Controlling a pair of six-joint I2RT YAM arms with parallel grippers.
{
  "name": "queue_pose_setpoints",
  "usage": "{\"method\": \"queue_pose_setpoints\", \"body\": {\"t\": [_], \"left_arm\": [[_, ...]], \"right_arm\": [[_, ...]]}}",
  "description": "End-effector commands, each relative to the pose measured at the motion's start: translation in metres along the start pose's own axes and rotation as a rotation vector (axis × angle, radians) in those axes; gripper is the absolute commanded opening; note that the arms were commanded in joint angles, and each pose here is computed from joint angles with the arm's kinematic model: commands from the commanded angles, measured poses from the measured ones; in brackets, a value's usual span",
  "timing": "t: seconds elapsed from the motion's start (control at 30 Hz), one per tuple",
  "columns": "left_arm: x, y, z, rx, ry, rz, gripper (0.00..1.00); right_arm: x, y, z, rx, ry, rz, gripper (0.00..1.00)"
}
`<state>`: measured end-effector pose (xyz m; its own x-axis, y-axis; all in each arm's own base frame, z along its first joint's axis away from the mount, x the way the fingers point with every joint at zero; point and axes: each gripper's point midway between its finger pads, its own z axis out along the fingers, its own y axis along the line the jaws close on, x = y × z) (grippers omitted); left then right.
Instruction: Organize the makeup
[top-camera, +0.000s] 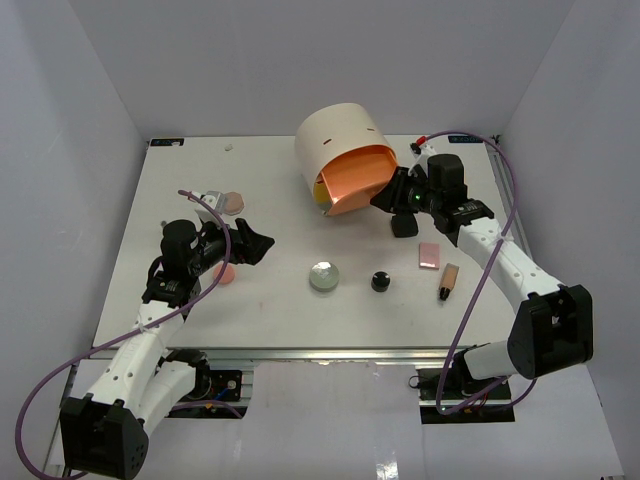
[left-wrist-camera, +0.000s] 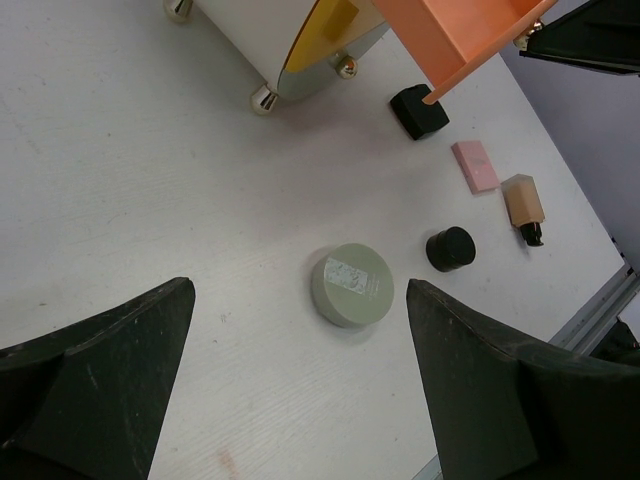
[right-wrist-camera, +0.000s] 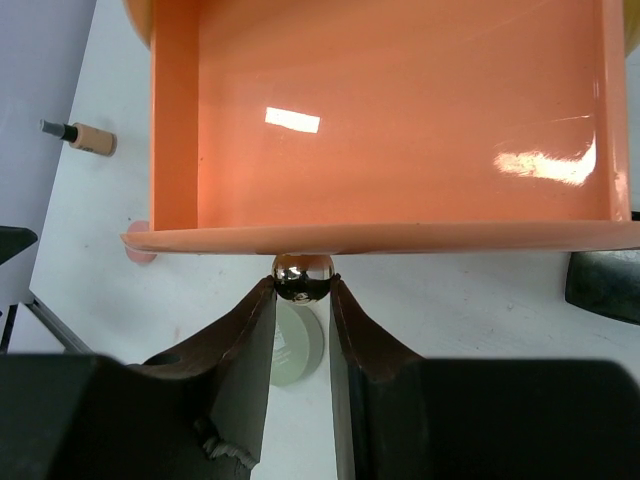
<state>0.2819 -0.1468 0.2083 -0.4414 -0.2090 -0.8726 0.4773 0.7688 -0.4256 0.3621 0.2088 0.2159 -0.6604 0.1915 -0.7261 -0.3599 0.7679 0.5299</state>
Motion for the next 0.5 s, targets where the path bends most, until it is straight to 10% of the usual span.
{"method": "queue_pose_setpoints", "body": {"t": [0.0, 0.47], "left_arm": [[-0.019, -0.006, -0.003, 0.006, -0.043, 0.034, 0.98], [-0.018, -0.006, -0.002, 0.01, -0.039, 0.033, 0.98]], "right_arm": [[-0.014, 0.006, -0.004, -0.022, -0.051, -0.035, 0.24], [-0.028, 0.007, -0.003, -0.063, -0.085, -0.072, 0.69]]}}
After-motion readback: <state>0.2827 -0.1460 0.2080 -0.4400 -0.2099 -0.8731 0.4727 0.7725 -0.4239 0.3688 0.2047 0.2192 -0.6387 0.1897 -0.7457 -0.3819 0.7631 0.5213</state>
